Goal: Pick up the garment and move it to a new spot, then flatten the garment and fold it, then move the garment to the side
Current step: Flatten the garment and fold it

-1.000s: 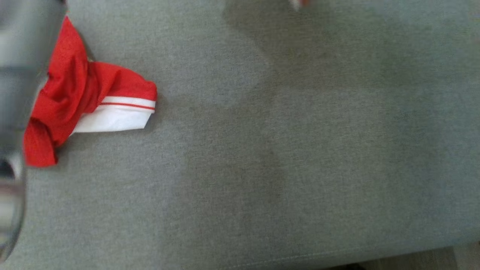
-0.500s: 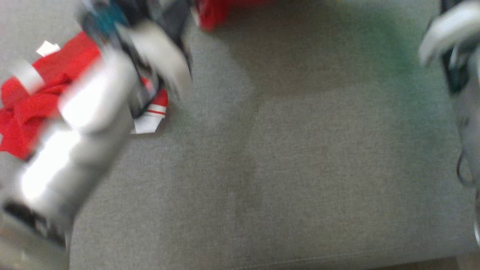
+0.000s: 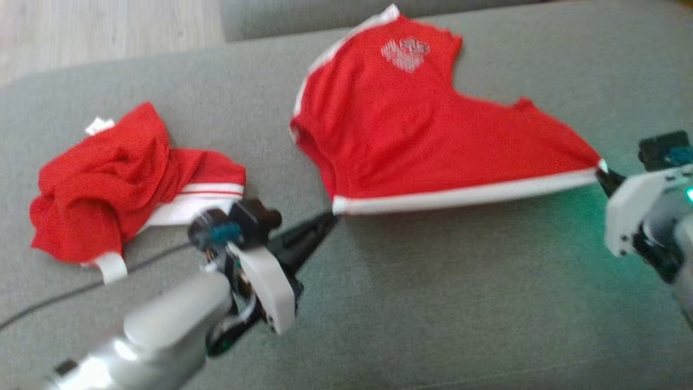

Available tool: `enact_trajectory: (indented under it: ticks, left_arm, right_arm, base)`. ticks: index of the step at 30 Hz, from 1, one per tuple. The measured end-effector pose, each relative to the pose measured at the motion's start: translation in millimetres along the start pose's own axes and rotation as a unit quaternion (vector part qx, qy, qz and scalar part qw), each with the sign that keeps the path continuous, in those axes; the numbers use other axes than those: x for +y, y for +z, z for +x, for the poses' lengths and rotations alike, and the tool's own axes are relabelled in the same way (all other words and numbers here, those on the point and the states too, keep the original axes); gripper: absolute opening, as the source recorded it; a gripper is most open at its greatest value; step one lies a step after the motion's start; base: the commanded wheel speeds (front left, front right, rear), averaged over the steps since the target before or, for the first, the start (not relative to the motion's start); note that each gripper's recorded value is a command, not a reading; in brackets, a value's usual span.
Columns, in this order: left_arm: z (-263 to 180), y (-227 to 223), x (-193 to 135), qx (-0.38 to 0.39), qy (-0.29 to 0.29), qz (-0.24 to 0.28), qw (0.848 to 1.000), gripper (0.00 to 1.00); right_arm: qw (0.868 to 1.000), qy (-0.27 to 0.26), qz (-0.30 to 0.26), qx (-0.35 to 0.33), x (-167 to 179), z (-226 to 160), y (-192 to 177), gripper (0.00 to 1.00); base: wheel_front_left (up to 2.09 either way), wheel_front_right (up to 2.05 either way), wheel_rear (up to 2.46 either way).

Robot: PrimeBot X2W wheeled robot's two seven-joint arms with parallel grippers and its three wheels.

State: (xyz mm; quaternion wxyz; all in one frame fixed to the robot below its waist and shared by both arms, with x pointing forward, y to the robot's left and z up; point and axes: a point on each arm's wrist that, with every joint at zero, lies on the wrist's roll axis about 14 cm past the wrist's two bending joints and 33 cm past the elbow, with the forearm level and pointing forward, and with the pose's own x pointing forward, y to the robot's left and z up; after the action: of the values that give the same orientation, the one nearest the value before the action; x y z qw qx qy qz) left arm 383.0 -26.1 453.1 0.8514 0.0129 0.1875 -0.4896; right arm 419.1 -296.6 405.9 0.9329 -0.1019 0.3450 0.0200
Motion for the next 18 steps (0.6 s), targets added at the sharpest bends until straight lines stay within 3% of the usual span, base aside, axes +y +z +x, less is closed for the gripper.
enact_trajectory:
  ticks: [12, 18]
  left_arm:
    - [-21.4, -14.1, -86.0, 0.009, -0.047, -0.034, 0.998, 0.00]
    - [-21.4, -3.6, -73.2, -0.018, -0.017, -0.052, 0.998, 0.00]
  right_arm:
    - [0.996, 0.021, 0.051, 0.074, -26.5, -82.6, -60.9, 0.00]
    - [0.998, 0.014, 0.052, -0.016, -33.1, -84.0, -9.0, 0.00]
  base:
    - [0.00, 0.00, 0.00]
    - [0.00, 0.00, 0.00]
